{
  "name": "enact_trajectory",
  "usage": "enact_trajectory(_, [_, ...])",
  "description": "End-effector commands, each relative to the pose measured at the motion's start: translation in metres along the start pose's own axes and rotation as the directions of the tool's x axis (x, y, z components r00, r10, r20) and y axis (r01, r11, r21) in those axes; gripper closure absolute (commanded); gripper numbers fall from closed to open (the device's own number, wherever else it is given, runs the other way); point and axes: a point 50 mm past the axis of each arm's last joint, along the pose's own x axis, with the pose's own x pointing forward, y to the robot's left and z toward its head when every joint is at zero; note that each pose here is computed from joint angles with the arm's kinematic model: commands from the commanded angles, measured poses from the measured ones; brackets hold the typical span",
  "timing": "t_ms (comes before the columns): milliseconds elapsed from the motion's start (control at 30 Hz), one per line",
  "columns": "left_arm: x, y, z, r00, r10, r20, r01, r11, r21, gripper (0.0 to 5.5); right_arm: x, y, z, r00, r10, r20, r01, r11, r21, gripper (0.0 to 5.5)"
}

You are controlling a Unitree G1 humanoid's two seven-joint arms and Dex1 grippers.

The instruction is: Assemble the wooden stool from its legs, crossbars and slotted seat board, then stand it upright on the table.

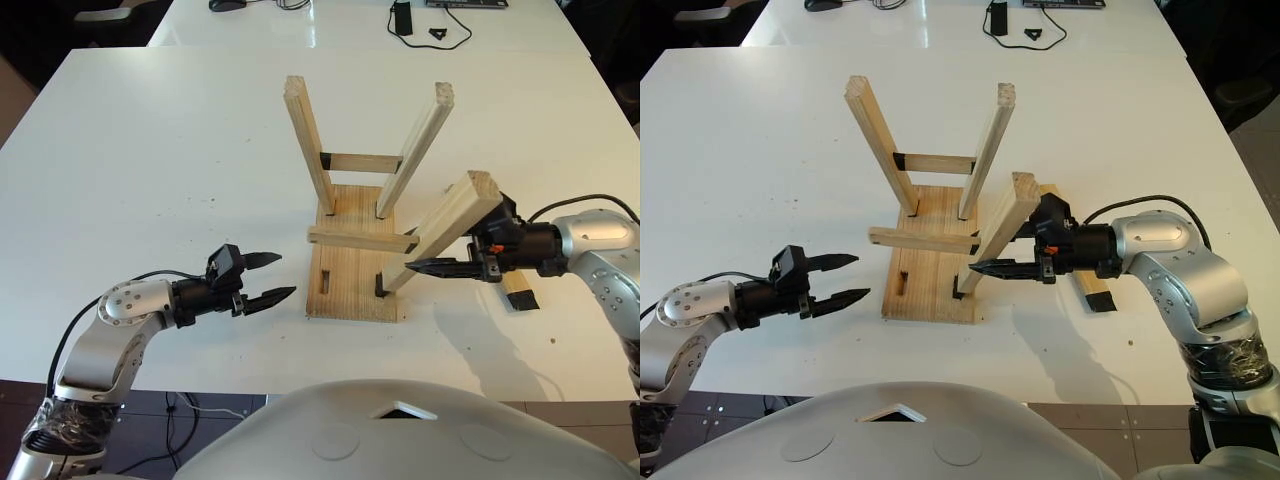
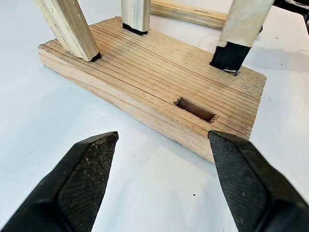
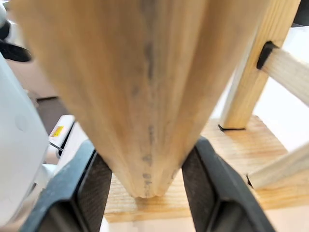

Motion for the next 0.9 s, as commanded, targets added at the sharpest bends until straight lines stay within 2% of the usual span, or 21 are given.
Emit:
enact_trajectory(33, [0.0, 0.001, -0.002, 1.0, 0.003, -0.016, -0.003, 1.0, 0.007, 2.04, 0.001, -0.002, -0.017, 0.995, -0.053, -0.084, 0.051, 0.998, -0.023, 3.5])
enact_trajectory(433, [0.002, 0.005, -0.006, 0.999, 0.028, -0.024, -0.028, 1.0, 0.0, 2.04, 0.009, -0.007, -0.059, 0.946, -0.058, -0.319, 0.02, 0.993, -0.12, 3.5])
enact_trajectory(567, [0.005, 0.006, -0.004, 1.0, 0.022, -0.022, -0.022, 1.0, 0.004, 2.04, 0.013, -0.011, -0.072, 0.94, -0.021, -0.339, -0.002, 0.998, -0.067, 3.5])
enact_trajectory(700, [0.007, 0.009, -0.003, 1.0, 0.022, -0.02, -0.021, 1.0, 0.012, 2.04, 0.014, -0.023, -0.07, 0.958, 0.027, -0.286, -0.014, 0.999, 0.049, 3.5])
enact_trajectory(900, [0.011, 0.011, -0.001, 1.0, 0.022, -0.013, -0.021, 1.0, 0.021, 2.04, 0.027, -0.036, -0.077, 0.941, 0.092, -0.326, -0.065, 0.994, 0.091, 3.5])
